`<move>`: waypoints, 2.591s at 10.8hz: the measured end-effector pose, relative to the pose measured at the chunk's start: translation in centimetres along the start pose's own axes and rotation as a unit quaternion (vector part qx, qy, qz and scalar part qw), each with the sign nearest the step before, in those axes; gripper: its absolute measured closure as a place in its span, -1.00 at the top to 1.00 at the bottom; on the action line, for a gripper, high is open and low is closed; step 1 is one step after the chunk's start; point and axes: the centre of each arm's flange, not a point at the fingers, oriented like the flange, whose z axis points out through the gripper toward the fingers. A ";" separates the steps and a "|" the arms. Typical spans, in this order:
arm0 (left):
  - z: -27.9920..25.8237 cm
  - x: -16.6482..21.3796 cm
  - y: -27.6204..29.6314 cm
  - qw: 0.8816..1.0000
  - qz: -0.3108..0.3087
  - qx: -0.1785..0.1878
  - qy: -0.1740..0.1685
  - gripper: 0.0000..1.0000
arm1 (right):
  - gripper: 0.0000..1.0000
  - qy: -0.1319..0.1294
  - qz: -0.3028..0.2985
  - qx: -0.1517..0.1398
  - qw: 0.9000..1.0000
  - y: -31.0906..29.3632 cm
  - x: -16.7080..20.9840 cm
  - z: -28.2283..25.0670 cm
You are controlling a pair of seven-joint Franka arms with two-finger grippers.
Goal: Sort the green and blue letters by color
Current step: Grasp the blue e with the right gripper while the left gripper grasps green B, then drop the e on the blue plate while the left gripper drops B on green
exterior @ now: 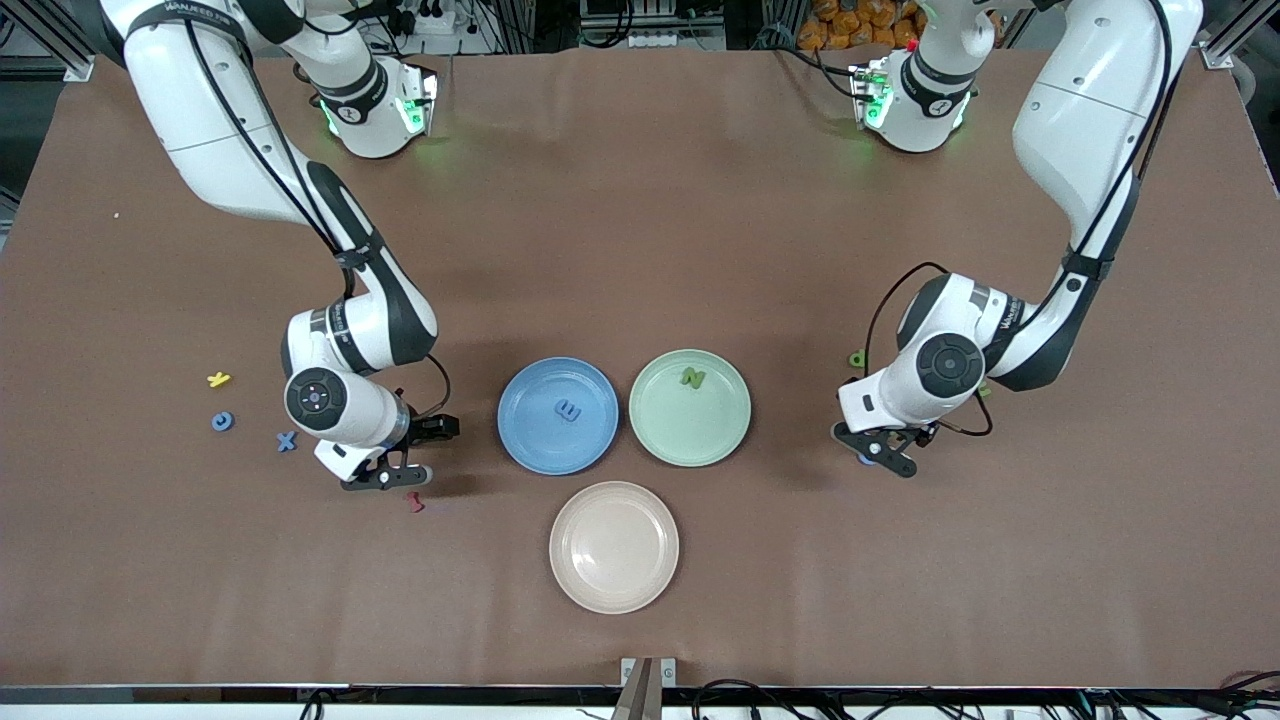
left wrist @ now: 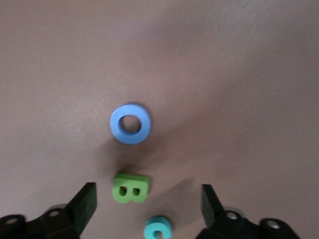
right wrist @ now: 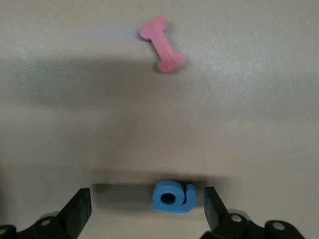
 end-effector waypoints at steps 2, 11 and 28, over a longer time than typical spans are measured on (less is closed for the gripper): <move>1.0 -1.4 -2.2 1.000 0.008 -0.004 0.006 0.71 | 1.00 0.000 0.006 0.000 1.000 0.9 -0.1 0.1; 2.0 -1.5 -2.0 1.000 0.016 -0.010 0.012 0.34 | 0.16 0.011 0.004 0.002 1.000 1.7 -0.3 -0.4; -8.0 5.5 15.9 0.991 -0.111 -0.058 0.037 -0.31 | -0.19 -0.027 0.134 0.140 0.981 -15.0 -1.3 -7.8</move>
